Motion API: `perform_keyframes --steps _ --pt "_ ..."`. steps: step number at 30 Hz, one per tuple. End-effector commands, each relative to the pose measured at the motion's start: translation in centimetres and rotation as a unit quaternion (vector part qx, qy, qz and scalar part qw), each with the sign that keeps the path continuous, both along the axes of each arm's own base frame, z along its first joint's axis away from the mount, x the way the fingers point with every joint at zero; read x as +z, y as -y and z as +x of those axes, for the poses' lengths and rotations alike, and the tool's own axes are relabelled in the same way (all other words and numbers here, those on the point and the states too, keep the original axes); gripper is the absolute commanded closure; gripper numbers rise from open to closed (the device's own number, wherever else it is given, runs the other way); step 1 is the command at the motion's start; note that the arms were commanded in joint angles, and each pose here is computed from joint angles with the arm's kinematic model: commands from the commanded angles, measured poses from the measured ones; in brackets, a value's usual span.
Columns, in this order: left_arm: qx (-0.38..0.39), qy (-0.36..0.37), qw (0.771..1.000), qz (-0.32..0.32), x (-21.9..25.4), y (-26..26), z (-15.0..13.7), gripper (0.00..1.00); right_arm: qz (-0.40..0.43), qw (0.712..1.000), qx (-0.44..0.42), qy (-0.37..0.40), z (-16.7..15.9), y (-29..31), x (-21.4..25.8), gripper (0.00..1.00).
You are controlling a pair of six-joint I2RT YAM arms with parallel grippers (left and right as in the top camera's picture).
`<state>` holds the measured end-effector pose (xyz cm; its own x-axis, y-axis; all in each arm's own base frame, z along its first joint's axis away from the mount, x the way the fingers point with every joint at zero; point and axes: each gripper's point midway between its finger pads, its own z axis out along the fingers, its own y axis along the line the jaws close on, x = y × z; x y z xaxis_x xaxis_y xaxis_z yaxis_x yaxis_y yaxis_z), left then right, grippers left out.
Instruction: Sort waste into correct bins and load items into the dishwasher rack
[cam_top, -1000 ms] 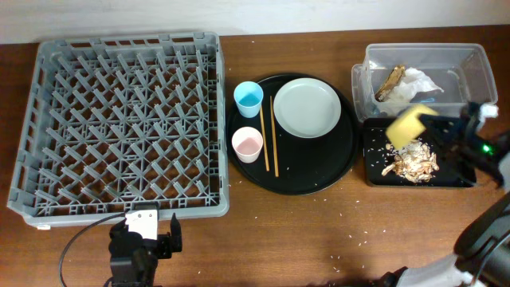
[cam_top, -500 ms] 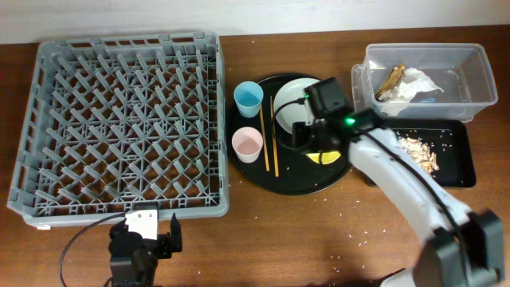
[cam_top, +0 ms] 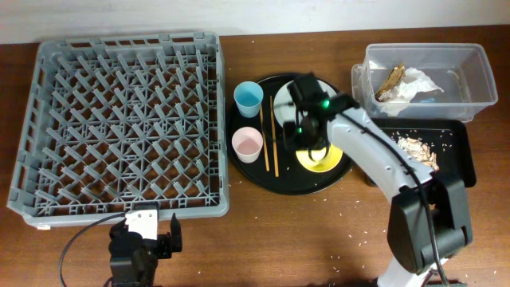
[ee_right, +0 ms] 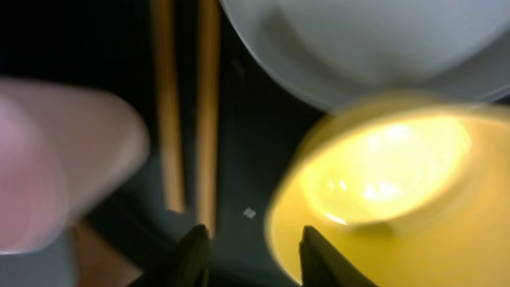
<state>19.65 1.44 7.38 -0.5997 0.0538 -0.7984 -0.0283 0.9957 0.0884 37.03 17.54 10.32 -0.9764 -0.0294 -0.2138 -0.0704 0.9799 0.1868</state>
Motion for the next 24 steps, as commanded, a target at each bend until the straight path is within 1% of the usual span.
perform_keyframes --steps 1,3,4,8,13,16,18,20,21,23,24 --pt "-0.004 0.007 1.0 0.005 0.5 0.0 0.1 0.01 0.047 0.996 0.013 0.08 3.1 -2.2 7.8 0.39" --pt "-0.004 0.007 1.0 0.005 0.5 0.0 0.1 0.01 0.059 0.994 0.009 0.091 3.6 -2.6 8.5 0.35" --pt "-0.004 0.007 1.0 0.005 0.5 0.0 0.1 0.01 0.062 0.995 0.003 0.079 3.5 -2.8 7.8 0.35" --pt "-0.004 0.007 1.0 0.005 0.5 0.0 0.1 0.0 0.05 0.998 0.03 0.034 2.4 -5.7 3.9 0.36" --pt "-0.004 0.007 1.0 0.005 0.5 0.0 0.1 0.01 0.043 0.998 0.045 0.017 1.6 -7.2 2.3 0.37" --pt "-0.004 0.007 1.0 0.005 0.5 0.0 0.1 0.01 0.029 0.998 0.049 -0.01 1.2 -7.7 -0.2 0.41" --pt "-0.003 0.006 1.0 0.006 0.5 -0.1 0.1 0.01 0.022 0.998 0.049 -0.024 1.0 -7.6 -1.4 0.46" --pt "0.031 -0.011 0.999 0.032 0.0 -1.5 -0.5 0.01 0.012 0.998 0.048 -0.043 0.6 -7.3 -2.9 0.5" --pt "0.036 -0.02 0.999 0.036 -0.4 -1.7 -0.8 0.01 0.009 0.998 0.048 -0.049 0.4 -7.2 -3.5 0.52" --pt "0.036 -0.022 0.998 0.036 -0.5 -1.8 -0.9 0.01 0.008 0.998 0.048 -0.05 0.3 -7.2 -3.8 0.65" --pt "0.037 -0.022 0.998 0.036 -0.5 -1.8 -0.9 0.01 0.01 0.998 0.048 -0.047 0.4 -7.2 -3.8 0.69"
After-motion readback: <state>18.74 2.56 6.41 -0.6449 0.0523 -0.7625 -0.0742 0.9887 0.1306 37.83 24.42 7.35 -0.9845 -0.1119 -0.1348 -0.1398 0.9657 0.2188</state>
